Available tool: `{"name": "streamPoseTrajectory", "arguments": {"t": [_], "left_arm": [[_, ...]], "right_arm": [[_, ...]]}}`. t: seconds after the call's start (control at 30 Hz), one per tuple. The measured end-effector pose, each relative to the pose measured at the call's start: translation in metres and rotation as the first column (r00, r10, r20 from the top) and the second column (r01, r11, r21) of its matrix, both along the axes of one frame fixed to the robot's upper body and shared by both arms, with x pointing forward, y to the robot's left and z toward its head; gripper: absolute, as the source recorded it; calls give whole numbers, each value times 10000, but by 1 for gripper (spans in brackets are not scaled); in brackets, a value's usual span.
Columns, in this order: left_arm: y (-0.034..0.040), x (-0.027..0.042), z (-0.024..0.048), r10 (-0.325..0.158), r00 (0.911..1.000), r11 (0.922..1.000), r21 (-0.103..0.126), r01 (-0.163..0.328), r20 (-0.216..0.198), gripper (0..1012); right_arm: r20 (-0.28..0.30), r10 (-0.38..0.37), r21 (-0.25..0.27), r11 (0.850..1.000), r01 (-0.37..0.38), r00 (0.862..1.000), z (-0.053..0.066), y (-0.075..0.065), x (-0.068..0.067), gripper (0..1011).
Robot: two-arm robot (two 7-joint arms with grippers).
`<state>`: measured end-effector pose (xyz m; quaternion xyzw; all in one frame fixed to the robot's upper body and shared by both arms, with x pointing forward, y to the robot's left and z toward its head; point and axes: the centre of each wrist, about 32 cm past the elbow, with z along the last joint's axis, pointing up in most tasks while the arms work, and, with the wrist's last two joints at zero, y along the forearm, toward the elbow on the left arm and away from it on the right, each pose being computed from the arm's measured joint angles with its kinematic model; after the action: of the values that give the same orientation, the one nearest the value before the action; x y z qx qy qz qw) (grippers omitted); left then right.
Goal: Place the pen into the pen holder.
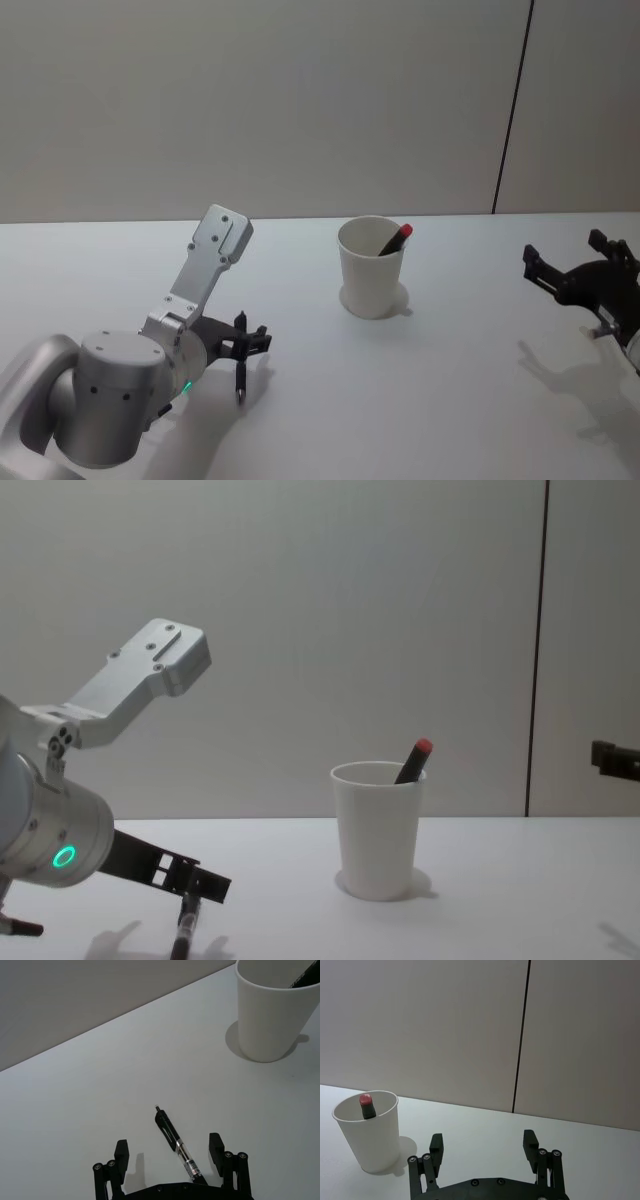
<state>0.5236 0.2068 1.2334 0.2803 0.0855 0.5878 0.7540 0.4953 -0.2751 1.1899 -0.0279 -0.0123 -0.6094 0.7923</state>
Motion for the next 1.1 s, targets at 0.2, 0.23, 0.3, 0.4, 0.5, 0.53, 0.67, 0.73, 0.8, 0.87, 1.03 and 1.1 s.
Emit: {"name": "streamPoseTrajectory", "arguments": {"t": [0.2, 0.23, 0.3, 0.4, 0.5, 0.53, 0.67, 0.73, 0.8, 0.87, 1.03, 1.1], "left_arm": [[8, 32, 15, 99, 9993, 9995, -283, -109, -362, 1001], [9, 36, 17, 115, 9991, 9994, -326, -128, -411, 1001], [13, 46, 24, 173, 9985, 9988, -440, -195, -511, 1001], [17, 59, 34, 260, 9976, 9977, -604, -299, -645, 1001], [21, 71, 41, 350, 9964, 9964, -749, -408, -770, 1000], [22, 73, 42, 368, 9962, 9961, -773, -430, -789, 1001], [28, 87, 40, 481, 9946, 9942, -913, -565, -922, 1001], [30, 94, 37, 537, 9937, 9933, -970, -633, -984, 1001], [32, 99, 31, 582, 9930, 9925, -1014, -687, -1031, 1001], [33, 103, 25, 617, 9923, 9919, -1042, -729, -1072, 1001], [36, 109, 13, 671, 9913, 9912, -1062, -792, -1128, 1001], [36, 111, 3, 689, 9909, 9909, -1070, -814, -1159, 1001]], "right_arm": [[0, 0, 1, 10000, 0, 10000, 0, 0, 0, 1002], [-1, 0, 0, 10000, 0, 10000, 0, 0, 0, 1002], [0, 1, 0, 10000, -1, 10000, 0, 0, 0, 1002], [0, 0, 0, 10000, 0, 10000, 0, 0, 0, 1002], [0, 0, 0, 10000, 0, 10000, 0, 0, 0, 1002], [0, 0, 0, 10000, 0, 10000, 0, 0, 0, 1002], [0, 0, 1, 10000, 0, 10000, 0, 0, 0, 1002], [0, 0, 1, 10000, 0, 10000, 0, 0, 0, 1002], [0, 1, 1, 10000, -1, 10000, 0, 0, 0, 1002], [0, 0, 0, 10000, 0, 10000, 0, 0, 0, 1002], [-1, 0, 0, 10000, 0, 10000, 0, 0, 0, 1002], [0, 0, 1, 10000, 0, 10000, 0, 0, 0, 1002]]}}
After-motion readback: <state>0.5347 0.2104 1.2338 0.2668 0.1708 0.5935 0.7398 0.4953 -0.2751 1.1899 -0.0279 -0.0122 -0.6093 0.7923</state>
